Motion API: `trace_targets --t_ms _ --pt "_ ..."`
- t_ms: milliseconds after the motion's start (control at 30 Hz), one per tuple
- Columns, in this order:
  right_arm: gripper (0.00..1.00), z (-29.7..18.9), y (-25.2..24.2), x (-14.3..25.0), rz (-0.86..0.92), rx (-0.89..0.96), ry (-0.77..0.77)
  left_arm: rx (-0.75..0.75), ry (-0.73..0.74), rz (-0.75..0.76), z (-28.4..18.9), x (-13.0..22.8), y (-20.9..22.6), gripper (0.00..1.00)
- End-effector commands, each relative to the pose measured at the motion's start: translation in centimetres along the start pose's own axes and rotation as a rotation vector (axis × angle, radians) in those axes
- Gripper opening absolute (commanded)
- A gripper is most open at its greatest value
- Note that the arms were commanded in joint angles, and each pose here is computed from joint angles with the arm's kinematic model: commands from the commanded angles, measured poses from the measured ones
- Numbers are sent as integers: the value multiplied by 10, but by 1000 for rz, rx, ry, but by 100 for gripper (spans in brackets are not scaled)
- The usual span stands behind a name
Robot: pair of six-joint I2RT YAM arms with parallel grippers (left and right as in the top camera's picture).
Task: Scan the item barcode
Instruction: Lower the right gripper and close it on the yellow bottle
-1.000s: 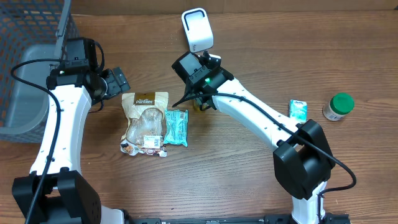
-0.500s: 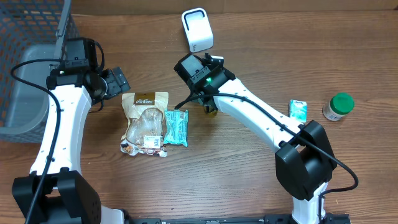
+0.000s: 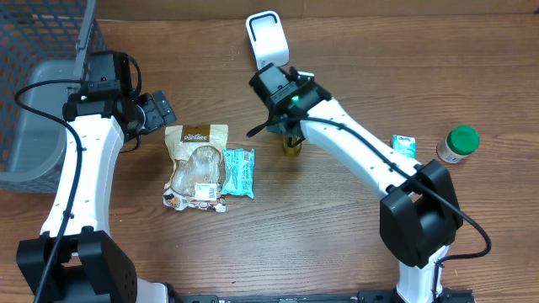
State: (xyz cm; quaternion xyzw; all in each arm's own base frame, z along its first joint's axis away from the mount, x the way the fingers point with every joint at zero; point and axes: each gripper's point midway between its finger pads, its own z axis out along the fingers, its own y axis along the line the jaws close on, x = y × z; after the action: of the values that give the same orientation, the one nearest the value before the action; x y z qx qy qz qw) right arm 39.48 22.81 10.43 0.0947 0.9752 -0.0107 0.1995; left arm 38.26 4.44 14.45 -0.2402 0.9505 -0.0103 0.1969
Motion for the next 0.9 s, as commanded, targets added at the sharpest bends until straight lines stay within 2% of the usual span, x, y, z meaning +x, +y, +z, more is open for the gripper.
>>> trace_targets --t_ms 0,367,867 --pt "43 -17 0 -10 43 -85 20 14 -21 8 -7 -5 -3 99" --pt "47 -16 -9 -5 45 -64 58 14 -21 8 -7 -5 -3 100" --pt "67 -16 -11 -2 42 -56 68 14 -21 8 -7 -5 -3 100"
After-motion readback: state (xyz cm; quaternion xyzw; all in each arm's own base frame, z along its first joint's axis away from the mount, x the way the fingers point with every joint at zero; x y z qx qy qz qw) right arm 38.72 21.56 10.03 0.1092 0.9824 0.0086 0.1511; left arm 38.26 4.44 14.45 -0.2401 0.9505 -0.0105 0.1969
